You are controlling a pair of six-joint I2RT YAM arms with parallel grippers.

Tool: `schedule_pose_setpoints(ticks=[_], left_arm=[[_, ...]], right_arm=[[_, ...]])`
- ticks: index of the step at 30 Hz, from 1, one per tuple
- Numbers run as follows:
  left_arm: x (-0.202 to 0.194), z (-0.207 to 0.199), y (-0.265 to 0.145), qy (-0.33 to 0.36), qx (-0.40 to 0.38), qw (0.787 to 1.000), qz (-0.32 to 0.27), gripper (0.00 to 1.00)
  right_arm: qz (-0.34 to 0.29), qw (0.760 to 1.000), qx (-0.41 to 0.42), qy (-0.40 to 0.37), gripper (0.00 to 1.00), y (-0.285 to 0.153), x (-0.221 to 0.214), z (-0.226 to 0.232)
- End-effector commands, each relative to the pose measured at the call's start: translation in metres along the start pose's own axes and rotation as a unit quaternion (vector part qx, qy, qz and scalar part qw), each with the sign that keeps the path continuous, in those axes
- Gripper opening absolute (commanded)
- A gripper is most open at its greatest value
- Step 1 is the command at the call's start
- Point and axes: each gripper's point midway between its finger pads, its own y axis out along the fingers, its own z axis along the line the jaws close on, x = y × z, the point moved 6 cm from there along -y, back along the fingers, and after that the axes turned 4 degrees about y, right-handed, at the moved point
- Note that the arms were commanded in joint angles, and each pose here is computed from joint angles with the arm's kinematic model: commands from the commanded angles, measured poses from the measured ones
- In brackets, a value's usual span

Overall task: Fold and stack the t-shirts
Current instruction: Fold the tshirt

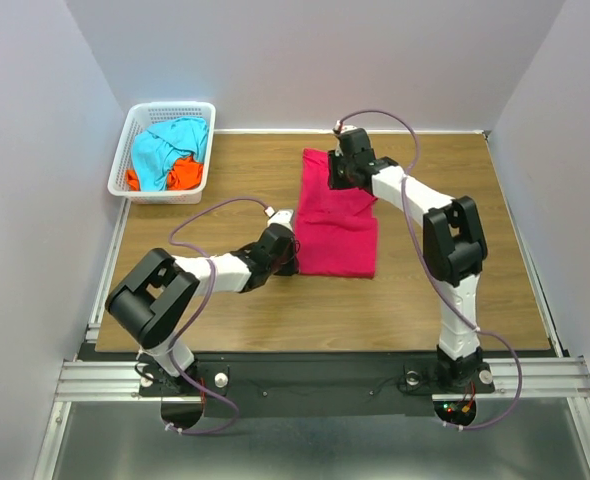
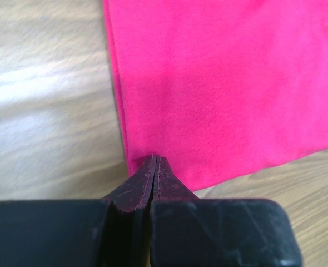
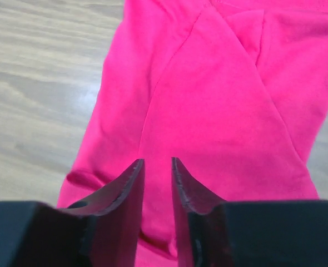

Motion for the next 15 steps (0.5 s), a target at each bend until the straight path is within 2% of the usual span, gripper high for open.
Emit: schedule_pose_setpoints(ticks=[1, 3, 4, 5, 6, 7, 12, 13, 15], left_arm=[[0.002, 0.008, -0.022, 0.017, 0.027, 0.999, 0.008, 0.08], [0.020, 0.002, -0.032, 0.021, 0.022, 0.999, -0.017, 0.16], [0.026, 0.000, -0.036, 0.022, 0.023, 0.999, -0.028, 0.24], [0.031, -0.002, -0.039, 0.022, 0.020, 0.999, -0.034, 0.28], [0.036, -0.004, -0.043, 0.025, 0.015, 0.999, -0.040, 0.39], [0.045, -0.009, -0.050, 0.026, 0.004, 0.998, -0.053, 0.43], [0.055, -0.026, -0.059, 0.036, -0.062, 0.995, -0.067, 0.44], [0.052, -0.031, -0.059, 0.039, -0.087, 0.994, -0.059, 0.43], [0.050, -0.034, -0.054, 0.035, -0.105, 0.992, -0.056, 0.33]], right_arm=[[-0.015, 0.998, 0.050, 0.022, 0.34, -0.045, 0.009, 0.005], [-0.008, 0.996, 0.082, 0.032, 0.35, -0.068, 0.004, 0.008], [0.023, 0.993, 0.109, 0.032, 0.37, -0.073, -0.017, 0.008], [0.035, 0.991, 0.126, 0.024, 0.37, -0.078, -0.027, 0.009], [0.029, 0.989, 0.144, 0.021, 0.37, -0.094, -0.026, 0.013], [0.056, 0.984, 0.168, 0.020, 0.38, -0.099, -0.047, 0.013], [0.092, 0.958, 0.271, 0.015, 0.38, -0.131, -0.082, 0.025], [0.102, 0.948, 0.299, 0.018, 0.38, -0.136, -0.087, 0.029], [0.113, 0.939, 0.323, 0.023, 0.37, -0.135, -0.100, 0.030]])
